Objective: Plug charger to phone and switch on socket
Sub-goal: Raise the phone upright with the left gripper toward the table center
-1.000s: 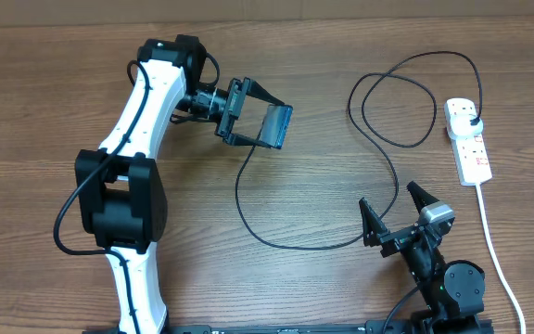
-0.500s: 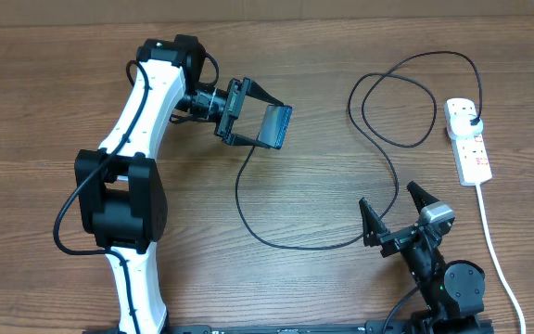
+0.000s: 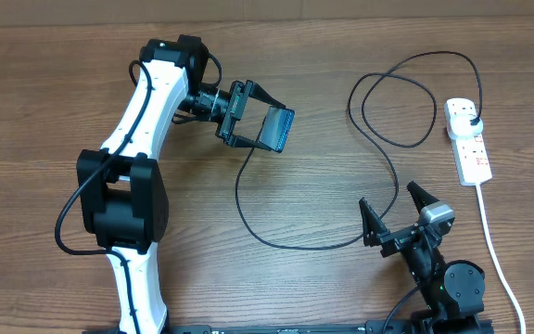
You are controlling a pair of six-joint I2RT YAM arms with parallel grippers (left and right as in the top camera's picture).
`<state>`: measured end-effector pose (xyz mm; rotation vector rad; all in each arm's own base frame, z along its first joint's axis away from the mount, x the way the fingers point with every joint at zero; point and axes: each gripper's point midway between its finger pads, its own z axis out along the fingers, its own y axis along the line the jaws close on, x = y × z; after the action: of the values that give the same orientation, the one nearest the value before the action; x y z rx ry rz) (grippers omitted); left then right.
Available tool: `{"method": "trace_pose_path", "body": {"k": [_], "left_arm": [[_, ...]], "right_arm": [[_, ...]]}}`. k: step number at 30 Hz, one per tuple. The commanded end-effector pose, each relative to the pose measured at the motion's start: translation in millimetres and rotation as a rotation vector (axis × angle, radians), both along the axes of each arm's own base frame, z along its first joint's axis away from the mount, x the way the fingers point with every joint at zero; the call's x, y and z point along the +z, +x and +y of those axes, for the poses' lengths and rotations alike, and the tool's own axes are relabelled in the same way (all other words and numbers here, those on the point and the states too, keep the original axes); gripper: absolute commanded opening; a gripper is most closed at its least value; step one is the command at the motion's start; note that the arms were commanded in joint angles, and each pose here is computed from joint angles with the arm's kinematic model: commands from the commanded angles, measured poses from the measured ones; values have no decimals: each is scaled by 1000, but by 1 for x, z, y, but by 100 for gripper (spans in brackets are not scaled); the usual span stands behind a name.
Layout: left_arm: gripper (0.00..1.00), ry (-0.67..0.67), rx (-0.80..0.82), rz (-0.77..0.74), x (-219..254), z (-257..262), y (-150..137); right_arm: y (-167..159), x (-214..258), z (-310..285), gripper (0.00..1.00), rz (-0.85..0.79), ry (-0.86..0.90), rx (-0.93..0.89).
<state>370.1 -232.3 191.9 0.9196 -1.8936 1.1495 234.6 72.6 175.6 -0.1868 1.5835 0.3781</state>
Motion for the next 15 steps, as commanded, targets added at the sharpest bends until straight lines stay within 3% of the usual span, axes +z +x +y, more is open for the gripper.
{"method": "trace_pose_path", "body": {"k": [1, 15], "left_arm": [[68, -36, -11, -50, 12, -4, 3], [69, -37, -19, -72, 12, -4, 2]], "right_arm": [[0, -2, -1, 100, -2, 3, -3], [0, -2, -1, 100, -2, 3, -3]]}}
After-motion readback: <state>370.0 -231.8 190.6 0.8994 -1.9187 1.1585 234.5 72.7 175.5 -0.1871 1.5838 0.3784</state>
